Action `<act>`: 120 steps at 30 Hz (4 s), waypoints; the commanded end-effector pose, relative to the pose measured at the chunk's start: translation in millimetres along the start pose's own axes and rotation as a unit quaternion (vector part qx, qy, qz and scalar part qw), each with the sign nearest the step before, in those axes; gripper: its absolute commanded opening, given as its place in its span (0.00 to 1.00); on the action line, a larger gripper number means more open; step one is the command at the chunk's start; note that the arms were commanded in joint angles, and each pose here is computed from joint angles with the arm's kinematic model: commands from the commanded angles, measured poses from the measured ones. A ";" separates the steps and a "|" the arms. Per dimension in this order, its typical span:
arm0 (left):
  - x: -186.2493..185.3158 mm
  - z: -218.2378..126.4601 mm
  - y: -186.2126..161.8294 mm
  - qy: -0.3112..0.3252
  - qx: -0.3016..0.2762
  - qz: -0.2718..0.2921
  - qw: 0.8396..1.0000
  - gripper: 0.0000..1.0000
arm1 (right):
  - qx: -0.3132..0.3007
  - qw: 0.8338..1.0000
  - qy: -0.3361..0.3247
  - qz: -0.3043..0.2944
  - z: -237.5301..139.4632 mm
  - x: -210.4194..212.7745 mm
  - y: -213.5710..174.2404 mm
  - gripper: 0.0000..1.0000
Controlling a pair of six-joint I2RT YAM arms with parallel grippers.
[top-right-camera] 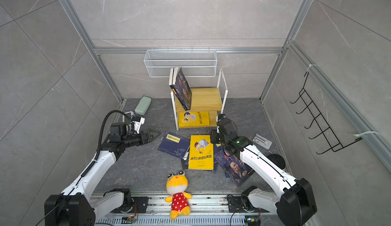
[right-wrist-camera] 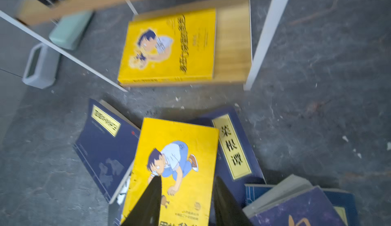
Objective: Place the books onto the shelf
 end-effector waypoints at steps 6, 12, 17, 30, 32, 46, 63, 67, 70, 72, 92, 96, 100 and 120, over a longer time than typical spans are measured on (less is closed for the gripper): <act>0.3 51.2 -11.2 -0.044 0.045 -0.020 0.998 0.95 | 0.037 0.997 -0.023 0.064 34.1 -10.8 -39.9 0.49; -3.3 85.1 -31.9 -0.068 0.105 -0.059 0.990 0.97 | 0.067 0.994 -0.009 0.088 62.3 -7.2 -60.0 0.49; -1.8 102.1 -45.1 -0.079 0.131 -0.073 0.986 0.99 | 0.091 0.992 0.000 0.088 75.6 -2.5 -72.9 0.44; 38.1 146.9 -55.3 -0.031 0.195 -0.197 0.960 0.86 | 0.102 0.990 0.029 0.089 95.3 23.6 -100.2 0.41; 40.9 150.8 -56.8 -0.029 0.202 -0.205 0.957 0.85 | 0.104 0.990 0.030 0.087 96.5 27.5 -104.4 0.41; 40.4 158.7 -63.5 -0.022 0.224 -0.230 0.947 0.46 | 0.121 0.989 0.041 0.069 118.4 53.9 -128.5 0.37; -28.6 117.0 -27.5 -0.073 0.157 -0.146 0.974 0.09 | 0.020 0.999 -0.007 -0.044 51.8 73.7 -53.3 0.51; -44.7 103.6 -16.9 -0.081 0.137 -0.132 0.978 0.05 | -0.008 0.993 -0.014 -0.120 21.2 105.8 -31.6 0.56; -45.3 90.3 -10.7 -0.072 0.112 -0.131 0.982 0.00 | -0.036 0.982 -0.025 -0.183 -2.2 135.7 -20.1 0.60; -42.7 82.7 -8.1 -0.068 0.095 -0.141 0.983 0.00 | -0.049 0.974 -0.020 -0.220 -13.1 159.0 -14.6 0.62; -50.6 51.3 5.1 -0.094 0.057 -0.150 0.983 0.00 | -0.008 0.926 -0.107 -0.363 6.5 227.8 -28.5 0.78; -50.7 50.4 5.1 -0.093 0.055 -0.151 0.983 0.00 | 0.012 0.914 -0.109 -0.390 20.8 226.3 -36.5 0.68; -53.9 47.2 1.0 -0.097 0.065 -0.149 0.982 0.05 | 0.016 0.904 -0.133 -0.405 24.1 217.7 -35.6 0.37; -36.6 -1.3 17.5 -0.104 0.021 -0.236 0.966 1.00 | -0.188 0.841 -0.101 -0.498 -40.2 179.8 -1.4 0.00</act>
Point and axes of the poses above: each gripper's point midway between its finger pads, its own z axis out along the fingers, its own x axis along the line the jaws close on, y = z × x, the point moved 3 cm from there along -z, back along the fingers, and after that the axes turned 9 degrees about -z, right-handed, at the moved point
